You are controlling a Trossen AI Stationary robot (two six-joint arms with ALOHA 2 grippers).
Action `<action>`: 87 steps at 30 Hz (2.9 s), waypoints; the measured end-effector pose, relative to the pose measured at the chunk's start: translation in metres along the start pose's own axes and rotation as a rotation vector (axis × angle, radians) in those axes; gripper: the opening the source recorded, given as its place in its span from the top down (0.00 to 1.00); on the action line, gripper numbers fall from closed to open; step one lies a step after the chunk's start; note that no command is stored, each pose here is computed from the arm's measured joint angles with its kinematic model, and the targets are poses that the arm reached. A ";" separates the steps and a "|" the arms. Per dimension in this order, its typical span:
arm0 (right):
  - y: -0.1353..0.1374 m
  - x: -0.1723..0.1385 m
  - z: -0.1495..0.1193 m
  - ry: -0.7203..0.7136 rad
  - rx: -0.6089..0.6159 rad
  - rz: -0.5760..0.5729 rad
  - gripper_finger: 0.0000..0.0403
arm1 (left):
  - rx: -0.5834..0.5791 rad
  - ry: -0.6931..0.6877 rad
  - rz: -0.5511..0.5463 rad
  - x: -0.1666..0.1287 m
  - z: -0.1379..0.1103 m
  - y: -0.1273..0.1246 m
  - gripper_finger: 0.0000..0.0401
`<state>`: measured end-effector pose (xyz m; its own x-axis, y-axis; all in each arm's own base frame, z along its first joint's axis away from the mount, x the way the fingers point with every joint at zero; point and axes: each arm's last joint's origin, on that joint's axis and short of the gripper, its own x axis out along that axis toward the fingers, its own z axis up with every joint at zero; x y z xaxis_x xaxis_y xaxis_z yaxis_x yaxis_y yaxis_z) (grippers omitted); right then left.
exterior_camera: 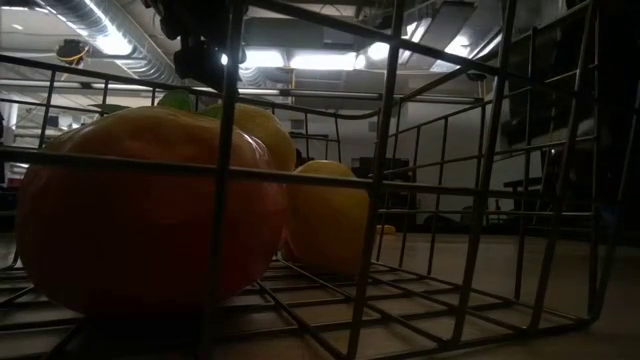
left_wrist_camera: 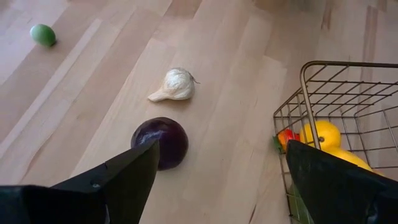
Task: Sort produce into baskets
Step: Put the green bell pepper into the white bin
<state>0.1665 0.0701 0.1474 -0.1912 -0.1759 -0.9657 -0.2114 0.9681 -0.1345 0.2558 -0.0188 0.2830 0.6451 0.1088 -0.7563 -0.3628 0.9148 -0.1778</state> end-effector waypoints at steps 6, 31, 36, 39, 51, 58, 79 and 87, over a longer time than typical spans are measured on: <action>0.001 -0.001 0.004 -0.039 0.003 0.019 0.44 | -0.001 -0.001 0.001 0.000 0.000 0.000 0.14; 0.005 -0.002 0.011 -0.099 0.003 0.127 0.71 | -0.003 0.000 0.001 0.000 0.000 0.000 0.14; 0.006 -0.002 0.013 -0.113 0.004 0.124 0.71 | -0.005 -0.008 -0.003 0.000 0.001 0.000 0.14; 0.006 -0.007 0.016 -0.128 0.005 0.128 0.71 | -0.008 -0.033 -0.016 0.000 0.003 -0.002 0.14; -0.001 -0.097 0.053 -0.480 -0.093 -0.096 0.71 | 0.034 -0.313 -0.163 -0.007 0.027 -0.020 0.14; -0.013 -0.185 0.066 -0.808 -0.105 -0.358 0.71 | 0.169 -0.538 -0.270 -0.021 0.040 -0.041 0.14; -0.009 -0.286 0.080 -1.612 -0.445 -0.370 0.71 | 0.573 -0.705 -0.265 -0.034 0.034 -0.067 0.14; -0.009 -0.294 0.079 -1.691 -0.445 -0.397 0.71 | 0.619 -0.834 -0.252 -0.040 0.042 -0.071 0.14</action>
<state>0.3006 0.1270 0.4152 0.9591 0.2689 -0.0884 -0.2664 0.7516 -0.6035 0.2838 -0.0712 0.3528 0.9951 -0.0936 -0.0309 0.0984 0.9608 0.2590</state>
